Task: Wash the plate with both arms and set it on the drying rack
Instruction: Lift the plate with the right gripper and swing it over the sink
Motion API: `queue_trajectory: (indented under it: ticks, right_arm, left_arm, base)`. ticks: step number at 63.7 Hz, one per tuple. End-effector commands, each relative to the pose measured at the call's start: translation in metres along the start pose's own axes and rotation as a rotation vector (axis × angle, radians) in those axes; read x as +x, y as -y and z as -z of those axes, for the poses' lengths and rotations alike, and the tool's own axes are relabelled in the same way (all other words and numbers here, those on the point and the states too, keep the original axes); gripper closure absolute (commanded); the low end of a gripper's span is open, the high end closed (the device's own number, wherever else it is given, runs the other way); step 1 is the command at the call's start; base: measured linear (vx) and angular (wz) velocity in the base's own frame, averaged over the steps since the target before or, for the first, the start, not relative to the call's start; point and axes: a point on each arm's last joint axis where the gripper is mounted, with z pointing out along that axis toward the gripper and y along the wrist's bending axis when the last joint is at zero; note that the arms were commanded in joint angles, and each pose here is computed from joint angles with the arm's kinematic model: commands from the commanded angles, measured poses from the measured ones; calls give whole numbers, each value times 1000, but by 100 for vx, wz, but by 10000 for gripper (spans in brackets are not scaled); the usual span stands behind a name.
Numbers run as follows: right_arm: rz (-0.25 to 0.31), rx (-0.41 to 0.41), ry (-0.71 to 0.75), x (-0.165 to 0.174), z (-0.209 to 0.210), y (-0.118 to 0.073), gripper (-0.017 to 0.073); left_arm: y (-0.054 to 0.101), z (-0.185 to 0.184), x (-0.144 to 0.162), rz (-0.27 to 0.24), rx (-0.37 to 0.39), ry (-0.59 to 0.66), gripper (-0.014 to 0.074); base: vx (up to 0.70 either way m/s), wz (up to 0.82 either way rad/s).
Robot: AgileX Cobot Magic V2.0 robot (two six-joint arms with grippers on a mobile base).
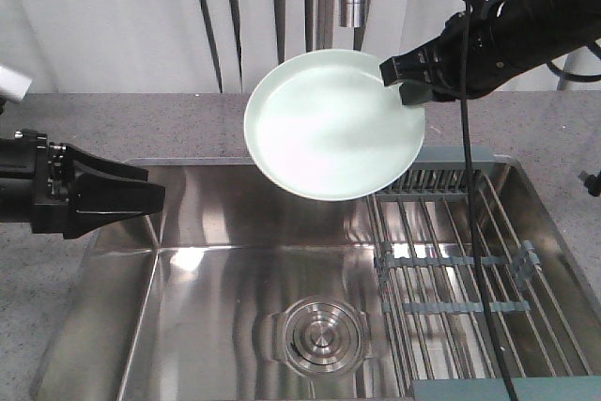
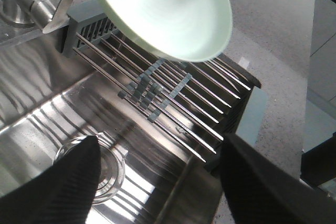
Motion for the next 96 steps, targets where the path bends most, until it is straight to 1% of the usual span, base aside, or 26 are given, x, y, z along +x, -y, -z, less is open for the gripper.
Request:
queue_trajectory:
  ticks: [1, 4, 10, 13, 17, 22, 26, 29, 32, 35, 39, 43, 48, 55, 57, 62, 66, 72, 75, 77, 80, 82, 85, 90, 91, 96]
  right_arm:
    - [77, 130, 197, -22, 27, 8, 564]
    - [83, 190, 186, -21, 29, 13, 564]
    - [53, 283, 106, -13, 35, 20, 564]
    - [23, 299, 42, -7, 37, 21, 564]
    - [-13, 293, -45, 2, 39, 21, 564]
    - [-76, 227, -177, 14, 38, 14, 564]
    - [-139, 109, -257, 21, 32, 4, 564]
    - [-156, 19, -303, 24, 28, -4, 564]
    - [-144, -93, -300, 22, 22, -12, 564]
    - [-129, -160, -262, 18, 16, -16, 564]
    - [-126, -219, -164, 8, 10, -20, 564]
    - [-134, -230, -61, -1, 5, -19, 564]
    - [-140, -183, 63, -12, 3, -14, 564]
    - [-103, -69, 221, -26, 6, -3, 564]
    - [-93, -43, 240, -27, 8, -2, 564]
    - [-61, 5, 240, -26, 13, 1, 564]
    - [-2, 60, 203, -23, 20, 4, 564]
    - [63, 124, 121, -14, 32, 7, 564]
    - [68, 138, 83, -10, 39, 6, 564]
    - [50, 134, 47, -6, 44, 5, 564]
    - [23, 117, 0, 0, 49, 2, 564]
    - [7, 88, -25, 3, 53, -1, 564]
    - [-6, 26, -57, 6, 53, -8, 564]
    - [-6, -98, -102, 9, 52, -19, 564]
    - [1, -121, -103, 9, 51, -21, 564]
    - [-12, -241, -59, 4, 47, -31, 564]
  left_arm:
    - [16, 7, -14, -29, 60, 72, 123]
    - [16, 7, -14, -29, 60, 72, 123]
    - [16, 7, -14, -29, 60, 72, 123]
    - [16, 7, -14, -29, 60, 72, 123]
    - [16, 7, -14, -29, 60, 72, 123]
    - [16, 7, -14, -29, 60, 72, 123]
    - [16, 7, -14, -29, 60, 72, 123]
    - [16, 7, -14, -29, 60, 72, 123]
    - [16, 7, -14, -29, 60, 72, 123]
    - [16, 7, -14, -29, 60, 72, 123]
    - [16, 7, -14, -29, 60, 72, 123]
    - [16, 7, -14, -29, 60, 72, 123]
    - [16, 7, -14, -29, 60, 72, 123]
    - [16, 7, -14, -29, 60, 72, 123]
    - [16, 7, -14, -29, 60, 72, 123]
    - [16, 7, -14, -29, 60, 72, 123]
    - [16, 7, -14, -29, 60, 72, 123]
    - [16, 7, -14, -29, 60, 72, 123]
    - [16, 7, -14, -29, 60, 72, 123]
    - [16, 7, -14, -29, 60, 72, 123]
    - [16, 7, -14, -29, 60, 72, 123]
    - [16, 7, -14, -29, 60, 72, 123]
    - [16, 7, -14, -29, 60, 72, 123]
    - [16, 7, -14, -29, 60, 72, 123]
    - [16, 7, -14, -29, 60, 72, 123]
    - [16, 7, -14, -29, 60, 72, 123]
  base:
    - [0, 0]
    - [0, 0]
    - [0, 0]
    - [0, 0]
    - [0, 0]
    - [0, 0]
    - [0, 0]
    - [0, 0]
    - [0, 0]
    - [0, 0]
    - [0, 0]
    - [0, 0]
    - [0, 0]
    - [0, 0]
    - [0, 0]
    - [0, 0]
    - [0, 0]
    - [0, 0]
    - [0, 0]
    - [0, 0]
    - [0, 0]
    - [0, 0]
    - [0, 0]
    - [0, 0]
    - [0, 0]
    - [0, 0]
